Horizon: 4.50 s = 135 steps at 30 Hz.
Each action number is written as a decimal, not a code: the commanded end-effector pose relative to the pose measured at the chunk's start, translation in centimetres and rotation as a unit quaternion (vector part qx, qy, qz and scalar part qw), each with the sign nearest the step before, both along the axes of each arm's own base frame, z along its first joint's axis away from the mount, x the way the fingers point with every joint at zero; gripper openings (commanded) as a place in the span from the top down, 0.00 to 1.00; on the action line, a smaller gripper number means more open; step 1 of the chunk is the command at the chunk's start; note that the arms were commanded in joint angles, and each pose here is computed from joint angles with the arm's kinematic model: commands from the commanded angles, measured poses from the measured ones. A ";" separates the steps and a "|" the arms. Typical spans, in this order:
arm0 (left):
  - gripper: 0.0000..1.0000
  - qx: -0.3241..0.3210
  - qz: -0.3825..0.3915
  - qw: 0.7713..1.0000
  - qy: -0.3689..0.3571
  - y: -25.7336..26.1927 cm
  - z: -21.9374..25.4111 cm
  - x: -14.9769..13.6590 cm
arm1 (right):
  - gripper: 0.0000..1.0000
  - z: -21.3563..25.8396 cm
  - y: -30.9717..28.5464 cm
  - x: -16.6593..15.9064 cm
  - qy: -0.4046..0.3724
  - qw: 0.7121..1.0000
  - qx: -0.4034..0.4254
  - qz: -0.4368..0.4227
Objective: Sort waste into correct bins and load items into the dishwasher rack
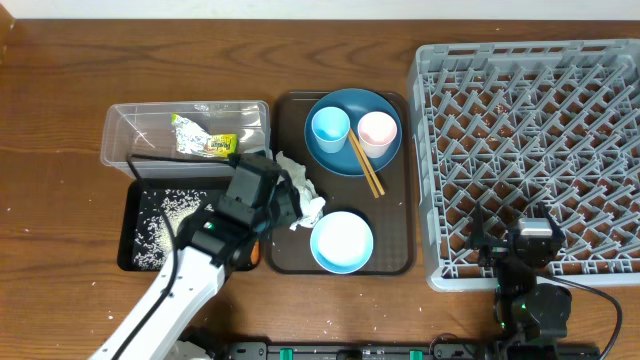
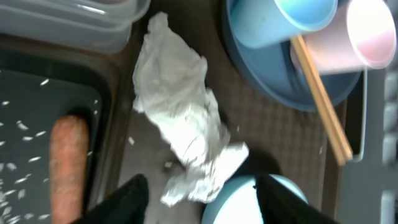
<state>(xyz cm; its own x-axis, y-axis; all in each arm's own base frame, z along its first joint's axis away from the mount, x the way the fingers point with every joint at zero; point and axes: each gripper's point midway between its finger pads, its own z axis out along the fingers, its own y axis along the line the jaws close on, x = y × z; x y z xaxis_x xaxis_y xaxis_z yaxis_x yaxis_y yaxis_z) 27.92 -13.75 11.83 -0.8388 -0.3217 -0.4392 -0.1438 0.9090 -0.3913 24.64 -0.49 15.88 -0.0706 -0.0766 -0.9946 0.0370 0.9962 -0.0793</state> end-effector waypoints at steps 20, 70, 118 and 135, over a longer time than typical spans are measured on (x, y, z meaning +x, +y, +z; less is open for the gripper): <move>0.34 0.018 0.037 0.999 0.024 -1.1 -5.7 4.1 | 0.01 -0.1 -0.1 0.0 0.001 1.000 -0.004 -0.001; 0.94 0.162 -0.022 0.985 -0.051 -2.4 -7.2 5.0 | 0.01 -0.1 -0.1 0.0 0.001 1.000 -0.004 -0.001; 0.36 0.111 -0.086 0.985 -0.097 -4.1 -2.2 4.3 | 0.01 -0.1 -0.1 0.0 0.001 1.000 -0.004 -0.001; 0.36 0.151 -0.098 0.983 -0.024 -4.0 -9.2 4.2 | 0.01 -0.1 -0.1 0.0 0.001 1.000 -0.004 -0.001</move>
